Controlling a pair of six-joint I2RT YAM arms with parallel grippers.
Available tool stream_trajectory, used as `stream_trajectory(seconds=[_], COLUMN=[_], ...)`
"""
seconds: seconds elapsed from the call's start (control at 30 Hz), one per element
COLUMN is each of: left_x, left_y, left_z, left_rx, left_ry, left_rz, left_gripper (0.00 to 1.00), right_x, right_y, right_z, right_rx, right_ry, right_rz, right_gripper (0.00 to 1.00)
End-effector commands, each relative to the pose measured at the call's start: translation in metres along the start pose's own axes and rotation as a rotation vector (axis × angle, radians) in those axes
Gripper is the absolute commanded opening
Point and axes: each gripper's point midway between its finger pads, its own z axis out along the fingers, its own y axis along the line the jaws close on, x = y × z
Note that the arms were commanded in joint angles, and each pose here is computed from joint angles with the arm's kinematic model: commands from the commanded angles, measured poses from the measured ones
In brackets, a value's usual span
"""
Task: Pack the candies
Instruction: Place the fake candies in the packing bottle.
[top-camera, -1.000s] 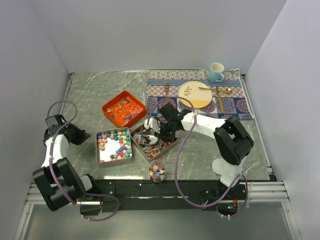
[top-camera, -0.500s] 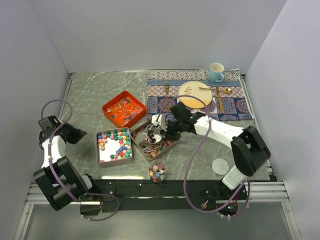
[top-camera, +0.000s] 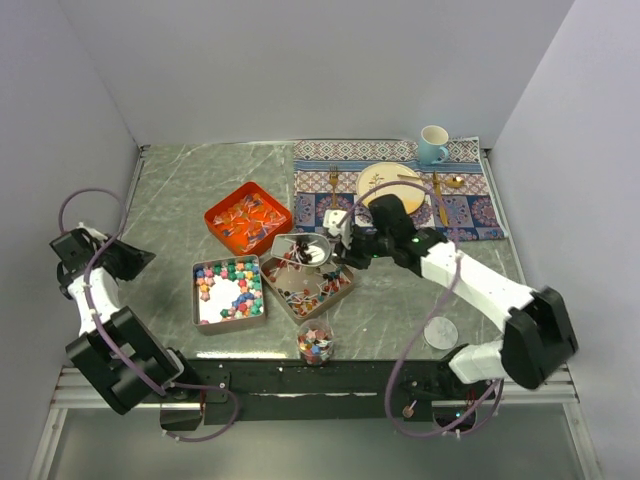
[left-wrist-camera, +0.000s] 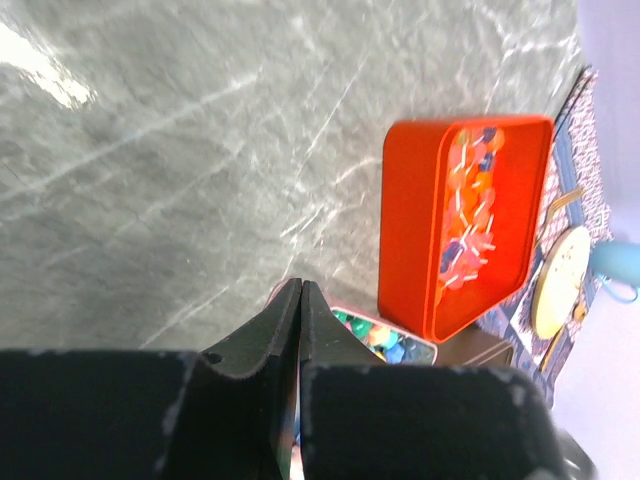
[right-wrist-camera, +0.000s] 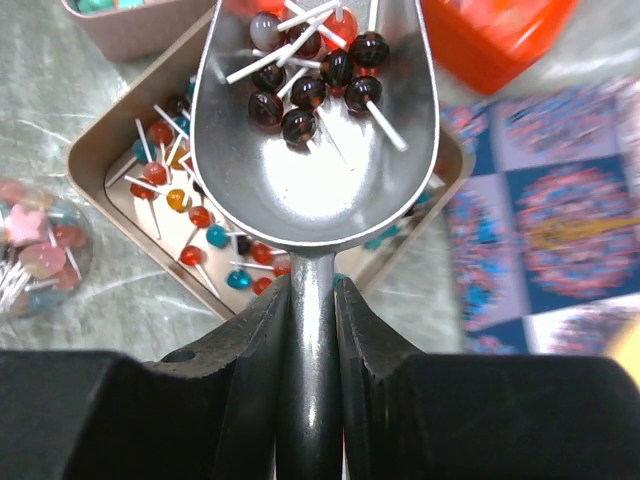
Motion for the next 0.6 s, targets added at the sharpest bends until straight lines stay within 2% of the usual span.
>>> stream_trajectory(seconds=[0.0,0.1,0.13,0.23,0.43,0.57], left_x=[-0.022,-0.018,-0.009,0.006,0.009,0.015], left_y=[-0.015,-0.018,-0.016,-0.018,-0.022,-0.020], left_z=[-0.005,-0.005,-0.003,-0.002,-0.010,-0.012], left_rx=[0.047,0.076,0.081,0.116,0.126,0.122], left_ry=[-0.068,-0.072,-0.044,-0.011,-0.060,-0.054], left_rz=[0.022,-0.010,-0.038,-0.105,-0.164,-0.167], left_gripper=[0.08,0.11,0.17,0.26,0.37,0.38], right_x=[-0.035,-0.038,-0.040,-0.038,-0.019,-0.007], right_y=[0.007,0.012,0.015,0.022,0.048,0.073], right_z=[-0.045,-0.065,-0.070,-0.086,-0.108,-0.117], right_rx=[0.037,0.063,0.065,0.079,0.048,0.008], right_ry=[-0.083,-0.070,-0.068,-0.034,0.052,0.097], right_rz=[-0.162,-0.214,-0.232,-0.274,-0.354,-0.405], right_gripper=[0.00,0.00,0.00,0.00,0.00,0.00])
